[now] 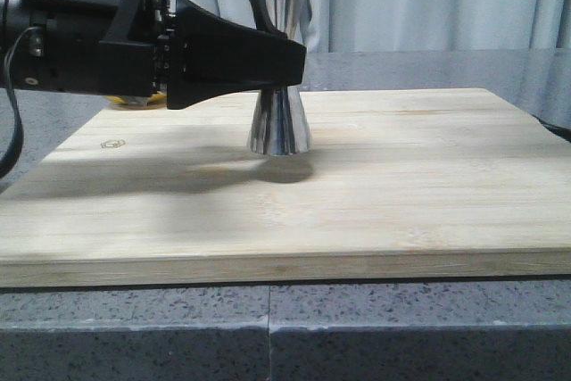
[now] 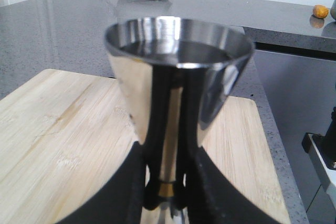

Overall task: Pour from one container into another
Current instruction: 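Lower the beaker with the right gripper onto the board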

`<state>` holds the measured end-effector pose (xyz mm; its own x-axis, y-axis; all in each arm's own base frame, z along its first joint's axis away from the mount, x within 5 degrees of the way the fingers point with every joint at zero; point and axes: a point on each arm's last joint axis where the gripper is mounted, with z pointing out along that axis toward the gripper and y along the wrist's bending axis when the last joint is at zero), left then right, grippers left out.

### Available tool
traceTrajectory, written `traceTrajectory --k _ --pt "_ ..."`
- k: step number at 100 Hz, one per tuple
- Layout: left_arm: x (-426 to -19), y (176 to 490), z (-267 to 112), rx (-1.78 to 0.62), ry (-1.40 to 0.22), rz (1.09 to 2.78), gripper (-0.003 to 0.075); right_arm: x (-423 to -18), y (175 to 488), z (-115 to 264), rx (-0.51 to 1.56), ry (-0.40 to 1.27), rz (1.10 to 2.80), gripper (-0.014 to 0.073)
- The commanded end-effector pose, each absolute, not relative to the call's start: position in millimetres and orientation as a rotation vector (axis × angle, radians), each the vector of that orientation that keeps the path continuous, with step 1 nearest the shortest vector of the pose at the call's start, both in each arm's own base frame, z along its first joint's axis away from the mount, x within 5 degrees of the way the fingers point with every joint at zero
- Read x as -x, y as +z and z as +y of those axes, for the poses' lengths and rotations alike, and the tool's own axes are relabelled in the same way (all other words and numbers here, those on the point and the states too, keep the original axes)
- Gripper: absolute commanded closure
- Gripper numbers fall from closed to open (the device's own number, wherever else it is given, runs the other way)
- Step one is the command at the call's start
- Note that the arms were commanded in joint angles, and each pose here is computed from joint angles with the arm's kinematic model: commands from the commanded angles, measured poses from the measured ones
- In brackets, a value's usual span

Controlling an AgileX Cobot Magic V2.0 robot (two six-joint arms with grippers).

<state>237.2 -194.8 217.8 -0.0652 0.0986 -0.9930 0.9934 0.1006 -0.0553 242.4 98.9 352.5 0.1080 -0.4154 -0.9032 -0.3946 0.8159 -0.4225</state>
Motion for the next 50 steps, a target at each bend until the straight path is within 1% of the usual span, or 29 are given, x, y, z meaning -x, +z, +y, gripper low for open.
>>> traceTrajectory --k 1,14,31,50 --pt "-224.5 253.6 -196.4 -1.128 -1.292 1.125 0.0739 -241.8 371.2 86.5 0.526 0.027 1.370 0.0402" --pt "-224.5 253.6 -196.4 -1.128 -1.292 1.125 0.0739 -249.4 352.0 77.5 0.454 0.061 1.410 0.0402" --pt "-224.4 253.5 -196.4 -1.130 -1.292 1.125 0.0739 -257.6 314.1 81.1 0.462 0.092 1.425 0.0403" --pt "-224.2 253.3 -196.4 -1.133 -1.292 1.125 0.0739 -268.3 280.1 83.6 0.421 0.130 1.442 0.0453"
